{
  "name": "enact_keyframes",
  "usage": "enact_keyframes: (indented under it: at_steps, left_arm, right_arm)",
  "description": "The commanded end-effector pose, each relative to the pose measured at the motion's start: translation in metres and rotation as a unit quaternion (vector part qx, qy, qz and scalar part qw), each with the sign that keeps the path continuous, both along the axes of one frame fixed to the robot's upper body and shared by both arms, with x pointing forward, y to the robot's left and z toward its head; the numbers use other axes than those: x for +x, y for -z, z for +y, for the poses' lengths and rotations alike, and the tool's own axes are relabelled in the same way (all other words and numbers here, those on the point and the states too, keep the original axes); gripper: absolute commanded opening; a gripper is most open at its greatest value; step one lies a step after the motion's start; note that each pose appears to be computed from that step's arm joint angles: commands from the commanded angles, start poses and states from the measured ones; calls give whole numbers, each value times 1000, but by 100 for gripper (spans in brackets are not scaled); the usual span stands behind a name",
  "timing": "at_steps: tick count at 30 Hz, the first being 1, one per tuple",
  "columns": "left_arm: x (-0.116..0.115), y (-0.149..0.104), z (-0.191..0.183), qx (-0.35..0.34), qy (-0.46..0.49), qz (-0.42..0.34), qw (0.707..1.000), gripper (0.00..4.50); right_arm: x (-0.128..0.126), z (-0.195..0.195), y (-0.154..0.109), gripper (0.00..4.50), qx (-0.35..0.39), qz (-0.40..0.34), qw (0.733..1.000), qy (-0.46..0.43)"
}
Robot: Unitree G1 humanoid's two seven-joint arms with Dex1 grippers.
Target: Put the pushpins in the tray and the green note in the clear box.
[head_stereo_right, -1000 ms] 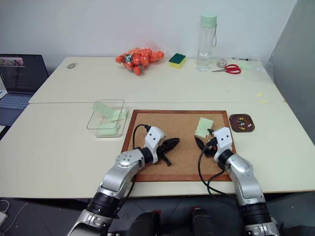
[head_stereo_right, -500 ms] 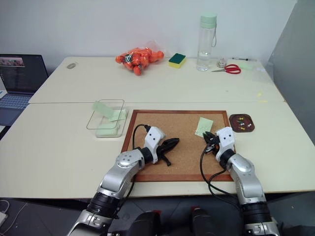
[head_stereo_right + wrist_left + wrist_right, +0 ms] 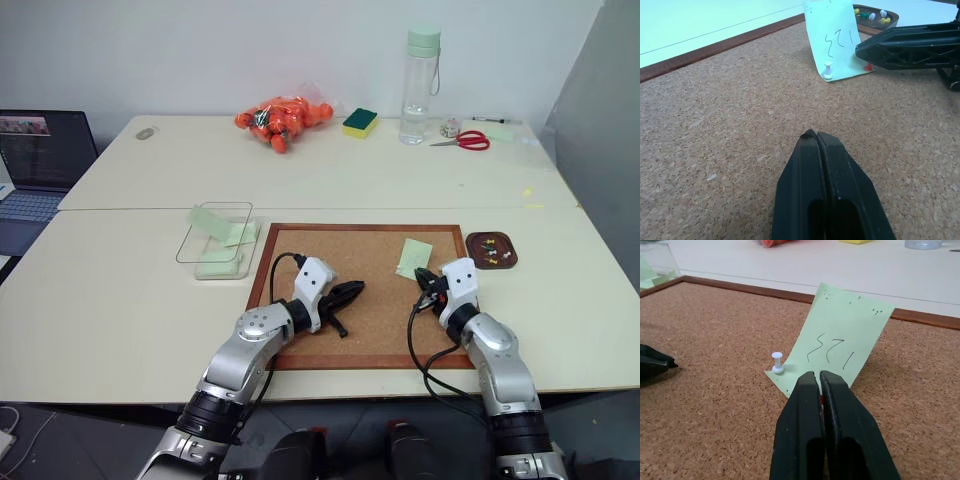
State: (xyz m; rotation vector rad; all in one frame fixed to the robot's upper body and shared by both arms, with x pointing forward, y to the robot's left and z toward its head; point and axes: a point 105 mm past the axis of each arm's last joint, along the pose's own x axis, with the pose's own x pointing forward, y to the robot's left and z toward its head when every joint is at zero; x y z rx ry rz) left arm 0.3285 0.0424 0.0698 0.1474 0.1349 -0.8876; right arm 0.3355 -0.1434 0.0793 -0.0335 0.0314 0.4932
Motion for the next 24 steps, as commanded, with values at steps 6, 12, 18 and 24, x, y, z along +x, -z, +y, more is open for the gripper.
enact_keyframes:
  at_steps: [6,12,18,24]
  left_arm:
    - [-10,28,-4,15,10,52,998,0]
    - [-10,28,-4,16,11,53,998,0]
    - [-10,28,-4,16,12,53,998,0]
    - [-9,28,-5,15,12,53,998,0]
  right_arm:
    - [-3,6,-29,5,15,-58,998,-18]
    - [-4,4,-34,5,24,-67,997,-13]
    - [-4,2,-37,5,24,-74,997,-7]
    - [-4,1,-42,5,20,-87,996,-4]
